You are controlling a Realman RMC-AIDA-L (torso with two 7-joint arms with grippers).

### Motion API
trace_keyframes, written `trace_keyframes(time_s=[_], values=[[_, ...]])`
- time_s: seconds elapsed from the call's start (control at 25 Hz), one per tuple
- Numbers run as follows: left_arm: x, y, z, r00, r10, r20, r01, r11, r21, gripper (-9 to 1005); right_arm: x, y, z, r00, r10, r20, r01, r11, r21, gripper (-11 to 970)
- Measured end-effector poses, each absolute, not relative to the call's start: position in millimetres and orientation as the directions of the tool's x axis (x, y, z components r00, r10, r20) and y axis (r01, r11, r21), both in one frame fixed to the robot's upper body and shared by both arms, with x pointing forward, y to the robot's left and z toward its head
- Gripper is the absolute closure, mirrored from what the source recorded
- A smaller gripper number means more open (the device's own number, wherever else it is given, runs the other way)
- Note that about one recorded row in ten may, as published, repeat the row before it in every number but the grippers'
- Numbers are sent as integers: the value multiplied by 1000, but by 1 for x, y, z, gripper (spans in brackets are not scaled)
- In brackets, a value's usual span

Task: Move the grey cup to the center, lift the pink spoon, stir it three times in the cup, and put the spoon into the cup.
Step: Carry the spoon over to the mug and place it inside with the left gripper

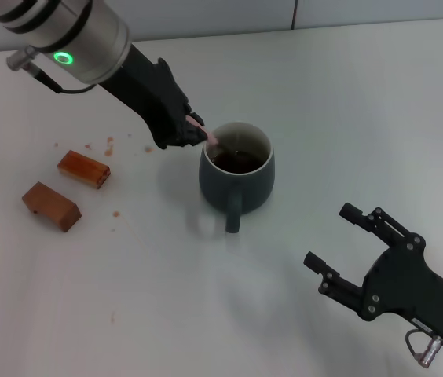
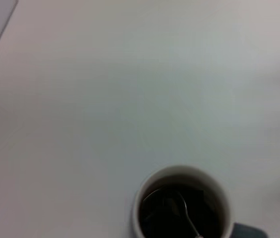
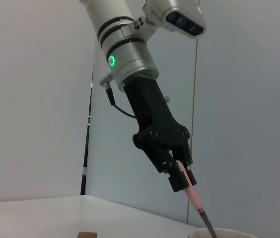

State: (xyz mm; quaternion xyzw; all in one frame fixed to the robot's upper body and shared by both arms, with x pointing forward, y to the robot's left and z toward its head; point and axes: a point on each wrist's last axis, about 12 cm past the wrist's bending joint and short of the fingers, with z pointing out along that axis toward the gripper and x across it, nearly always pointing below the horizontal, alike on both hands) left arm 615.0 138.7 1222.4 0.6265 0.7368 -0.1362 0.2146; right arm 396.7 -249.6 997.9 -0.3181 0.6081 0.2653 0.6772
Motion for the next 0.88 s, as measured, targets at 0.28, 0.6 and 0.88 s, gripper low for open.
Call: trace_keyframes(time_s=[0.28,0.6,0.88], values=[[608,136,1222,-120,874,-471,988,153,33,859,398,-249,999,124,-25,-992,-747,655,-110,172],[612,143,1228,-127,885,-449,979,185,86,859,398,-249,999,125,-23,-992,-746,657,-109,173],[615,136,1231,-116,881,-459,974,191,121,859,399,-248,999,127,-22,-992,-747,656,-110,172]])
